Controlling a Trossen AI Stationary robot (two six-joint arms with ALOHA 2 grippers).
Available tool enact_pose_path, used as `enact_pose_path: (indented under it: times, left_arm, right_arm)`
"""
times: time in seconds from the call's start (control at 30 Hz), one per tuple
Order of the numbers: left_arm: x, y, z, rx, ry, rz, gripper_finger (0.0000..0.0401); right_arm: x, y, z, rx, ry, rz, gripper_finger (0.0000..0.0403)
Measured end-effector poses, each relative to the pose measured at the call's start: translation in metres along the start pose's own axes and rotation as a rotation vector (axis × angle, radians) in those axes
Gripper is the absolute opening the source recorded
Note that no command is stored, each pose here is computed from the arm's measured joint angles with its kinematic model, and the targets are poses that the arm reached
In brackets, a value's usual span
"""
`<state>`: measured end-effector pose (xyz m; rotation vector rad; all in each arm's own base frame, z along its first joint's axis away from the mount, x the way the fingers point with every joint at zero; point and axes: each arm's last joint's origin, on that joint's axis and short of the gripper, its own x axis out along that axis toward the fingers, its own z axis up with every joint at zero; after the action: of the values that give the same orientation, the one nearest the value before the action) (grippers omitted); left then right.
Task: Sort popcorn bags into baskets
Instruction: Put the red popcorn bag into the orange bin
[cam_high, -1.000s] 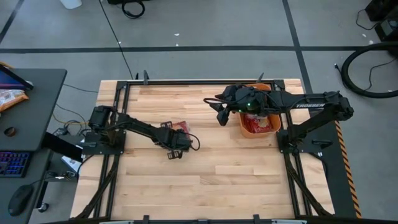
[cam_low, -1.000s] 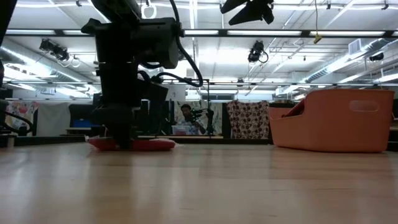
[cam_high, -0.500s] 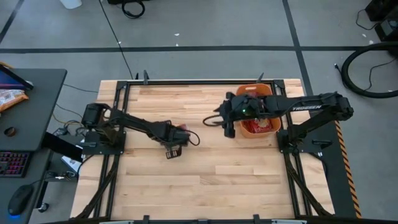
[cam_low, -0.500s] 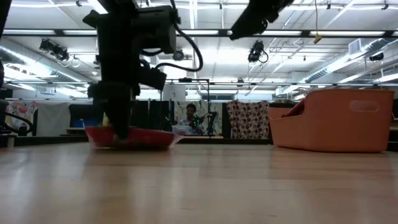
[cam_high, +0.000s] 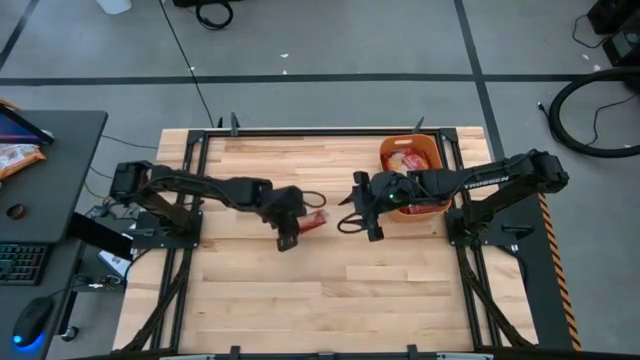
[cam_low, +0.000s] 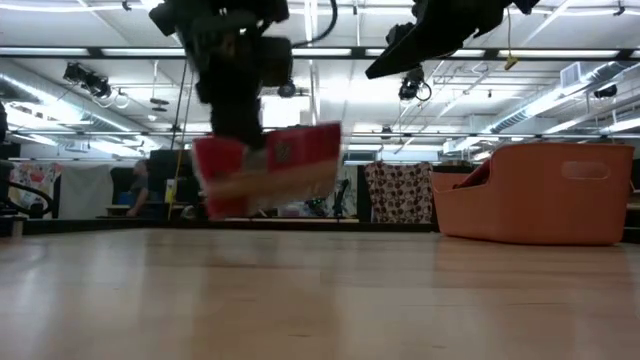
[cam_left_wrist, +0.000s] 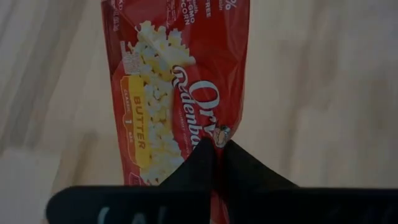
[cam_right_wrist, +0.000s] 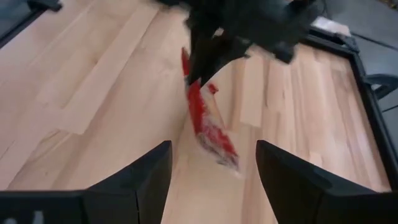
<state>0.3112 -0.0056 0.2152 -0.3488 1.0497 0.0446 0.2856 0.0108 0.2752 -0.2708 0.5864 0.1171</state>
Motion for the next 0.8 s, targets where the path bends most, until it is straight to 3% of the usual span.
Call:
enact_pose_path:
  times: [0.3, 0.63, 0.8]
  left_arm:
    - [-0.022, -0.011, 0.024, 0.054, -0.257, -0.193, 0.0019]
    - [-0.029, -0.014, 0.036, 0.089, -0.386, -0.251, 0.0019]
    - [-0.032, -0.018, 0.041, 0.11, -0.452, -0.282, 0.0024]
  right_arm:
    - [0.0, 0.001, 0.001, -0.034, -0.014, 0.014, 0.0218]
    - [0.0, 0.003, 0.002, -0.023, -0.034, 0.1, 0.0195]
    - [0.0, 0.003, 0.002, -0.024, -0.037, 0.103, 0.0155]
